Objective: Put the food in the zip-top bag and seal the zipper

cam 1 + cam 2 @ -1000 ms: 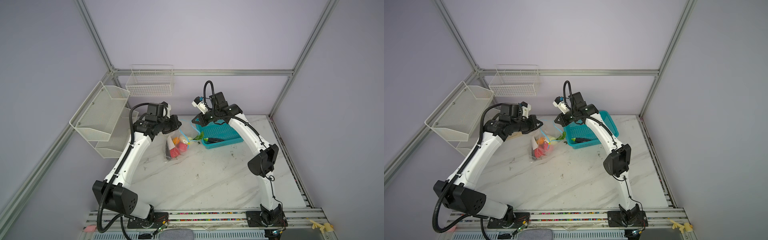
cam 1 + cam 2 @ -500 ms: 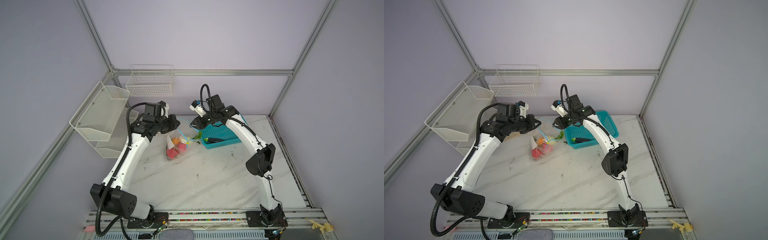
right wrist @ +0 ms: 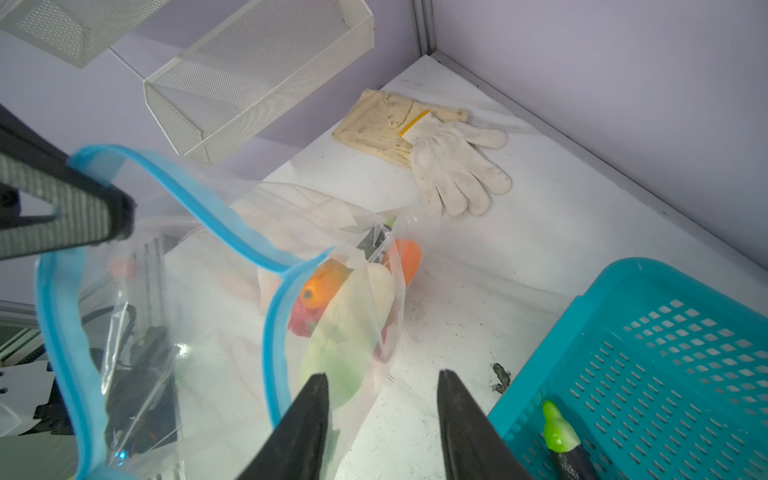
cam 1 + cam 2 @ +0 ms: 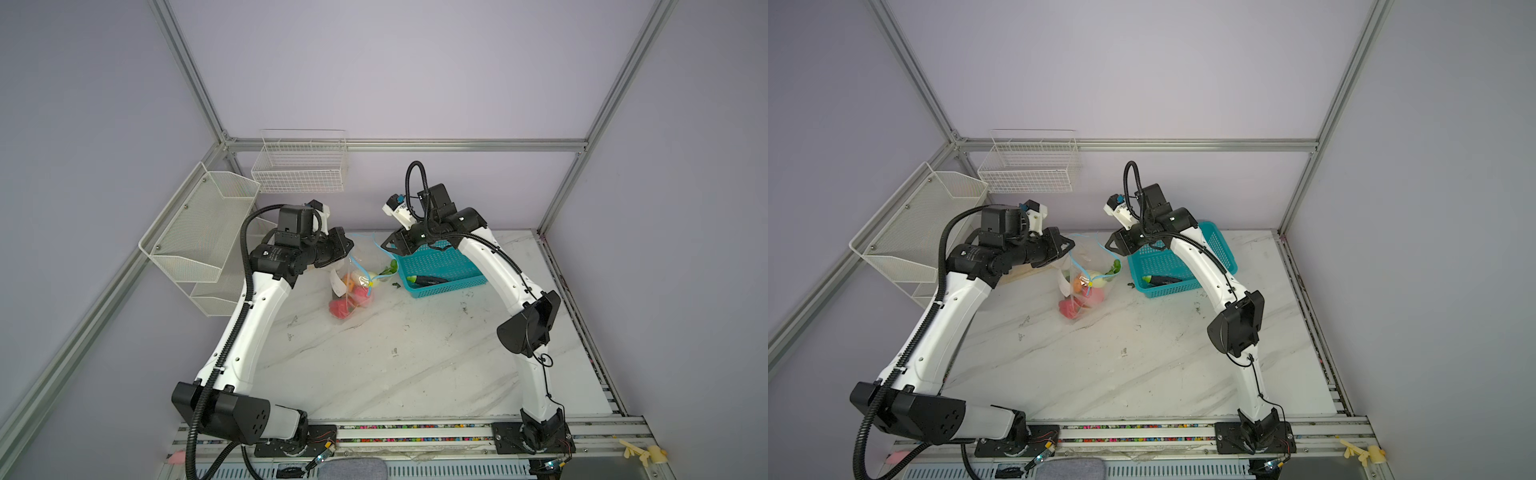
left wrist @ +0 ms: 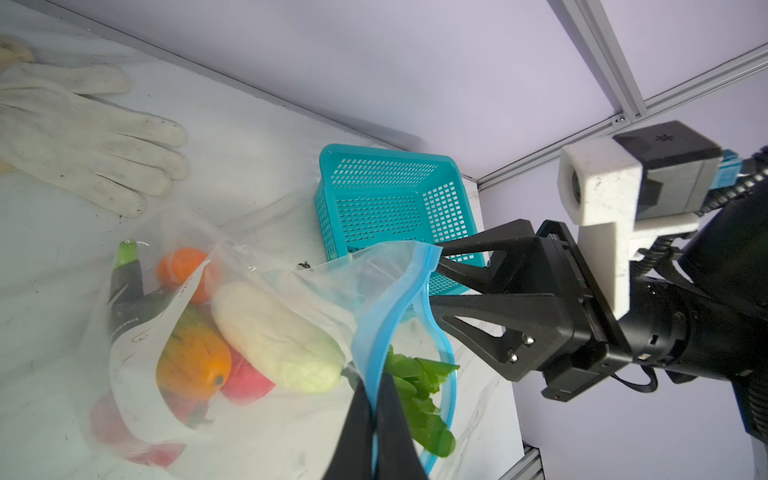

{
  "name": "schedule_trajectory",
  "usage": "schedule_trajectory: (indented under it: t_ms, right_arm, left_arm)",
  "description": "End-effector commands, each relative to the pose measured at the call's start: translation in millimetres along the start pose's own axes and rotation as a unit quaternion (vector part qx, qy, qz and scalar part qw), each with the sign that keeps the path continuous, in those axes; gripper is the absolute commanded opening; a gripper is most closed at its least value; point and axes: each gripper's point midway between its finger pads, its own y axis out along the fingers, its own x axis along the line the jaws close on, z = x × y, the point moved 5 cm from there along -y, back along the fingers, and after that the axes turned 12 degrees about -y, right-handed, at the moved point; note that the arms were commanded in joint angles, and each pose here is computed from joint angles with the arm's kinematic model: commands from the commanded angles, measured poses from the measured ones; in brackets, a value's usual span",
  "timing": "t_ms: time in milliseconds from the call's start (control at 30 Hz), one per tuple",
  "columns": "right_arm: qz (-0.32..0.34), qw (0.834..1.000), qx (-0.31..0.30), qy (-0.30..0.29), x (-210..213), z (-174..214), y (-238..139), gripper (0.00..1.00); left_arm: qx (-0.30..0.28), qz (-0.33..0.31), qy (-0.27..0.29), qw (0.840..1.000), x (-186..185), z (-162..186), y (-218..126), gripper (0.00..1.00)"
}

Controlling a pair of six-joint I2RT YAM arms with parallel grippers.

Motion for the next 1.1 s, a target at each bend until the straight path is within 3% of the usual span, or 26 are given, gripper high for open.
schedule_trajectory:
  t_ms: [0,367,667,800,1067]
  right_arm:
    - [-0.016,1.000,-0.012,-0.017,17.2,-11.4,-14.4,0.47]
    - [0.027,0.999,-0.011,-0.023,14.1,-16.0,-27.4,0.49]
    - [0.103,0.994,-0.004,0.040,-43.8,5.4,-45.2,0.51]
    - [0.129,0.990,0.033,0.047,-61.9,29.6,-39.6,0.54]
    - [0.136,0.980,0.146,-0.029,-84.2,96.8,-15.0,0.64]
  left_arm:
    - [-0.032,0.035,0.027,0.999,-20.3,-11.0,-22.3,0.00]
    - [-0.032,0.030,0.025,0.999,-16.7,-9.1,-22.8,0.00]
    - [-0.009,0.022,0.015,1.000,-2.8,0.0,-8.3,0.00]
    - [0.002,0.024,0.012,1.000,0.1,2.7,-2.2,0.00]
    - [0.018,0.030,0.010,0.999,1.5,5.5,5.0,0.00]
